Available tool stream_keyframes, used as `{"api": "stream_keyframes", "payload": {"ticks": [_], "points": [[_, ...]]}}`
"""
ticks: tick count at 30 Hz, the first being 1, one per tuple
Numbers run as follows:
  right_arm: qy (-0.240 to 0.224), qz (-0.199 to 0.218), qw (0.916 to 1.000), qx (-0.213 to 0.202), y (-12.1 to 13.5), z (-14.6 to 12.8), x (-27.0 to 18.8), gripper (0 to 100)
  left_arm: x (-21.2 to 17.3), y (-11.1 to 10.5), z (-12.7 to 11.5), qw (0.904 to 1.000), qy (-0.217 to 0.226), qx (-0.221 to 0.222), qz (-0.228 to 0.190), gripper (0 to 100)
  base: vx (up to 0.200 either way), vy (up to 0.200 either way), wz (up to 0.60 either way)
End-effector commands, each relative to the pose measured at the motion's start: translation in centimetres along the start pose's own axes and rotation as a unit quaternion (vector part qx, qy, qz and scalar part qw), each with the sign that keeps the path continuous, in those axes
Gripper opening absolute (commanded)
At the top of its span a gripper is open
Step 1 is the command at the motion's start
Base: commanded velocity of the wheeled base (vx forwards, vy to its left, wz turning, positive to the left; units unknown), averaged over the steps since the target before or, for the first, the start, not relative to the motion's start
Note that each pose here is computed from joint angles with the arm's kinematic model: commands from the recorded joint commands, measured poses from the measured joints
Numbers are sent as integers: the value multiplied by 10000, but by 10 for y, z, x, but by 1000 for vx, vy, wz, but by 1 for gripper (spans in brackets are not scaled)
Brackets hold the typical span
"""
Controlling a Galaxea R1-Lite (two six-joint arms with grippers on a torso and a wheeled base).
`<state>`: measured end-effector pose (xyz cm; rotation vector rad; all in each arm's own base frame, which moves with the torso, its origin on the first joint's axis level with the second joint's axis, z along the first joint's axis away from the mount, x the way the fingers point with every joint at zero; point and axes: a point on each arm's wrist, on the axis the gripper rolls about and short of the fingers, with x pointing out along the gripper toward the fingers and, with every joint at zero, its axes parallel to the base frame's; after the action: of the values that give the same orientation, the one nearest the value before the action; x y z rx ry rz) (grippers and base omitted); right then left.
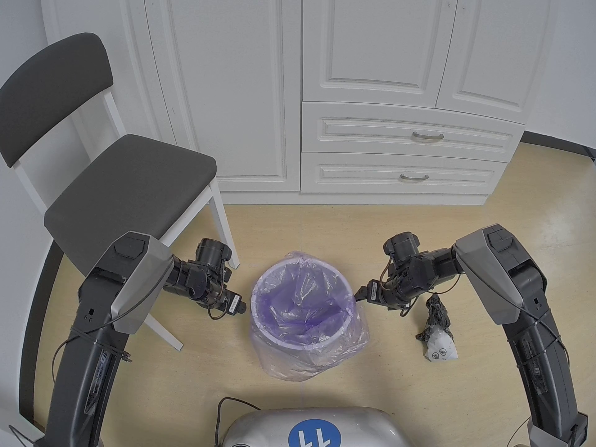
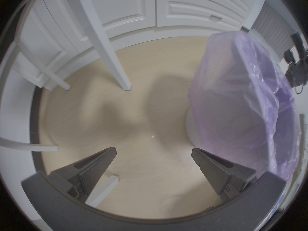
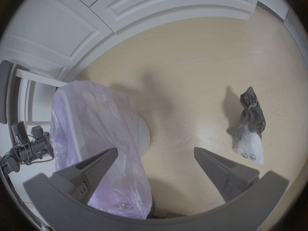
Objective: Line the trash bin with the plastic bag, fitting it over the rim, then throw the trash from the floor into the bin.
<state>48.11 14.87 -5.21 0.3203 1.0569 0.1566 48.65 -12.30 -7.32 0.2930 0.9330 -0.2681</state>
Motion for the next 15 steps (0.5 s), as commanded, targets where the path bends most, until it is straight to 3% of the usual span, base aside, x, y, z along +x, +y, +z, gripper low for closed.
{"api": "stream_keyframes", "payload": {"ticks": [1, 12, 15], "points": [[-351, 46, 9994, 32, -11, -6, -5, 100, -35, -10, 9, 9983, 53, 114, 573, 100, 0, 0, 0], [-469, -13, 9988, -150, -23, -7, -13, 100, -71, -13, 8, 9983, -109, 139, 550, 100, 0, 0, 0], [-325, -106, 9985, -431, -29, -11, -24, 100, -74, -17, 0, 9980, -241, 155, 559, 100, 0, 0, 0]]}}
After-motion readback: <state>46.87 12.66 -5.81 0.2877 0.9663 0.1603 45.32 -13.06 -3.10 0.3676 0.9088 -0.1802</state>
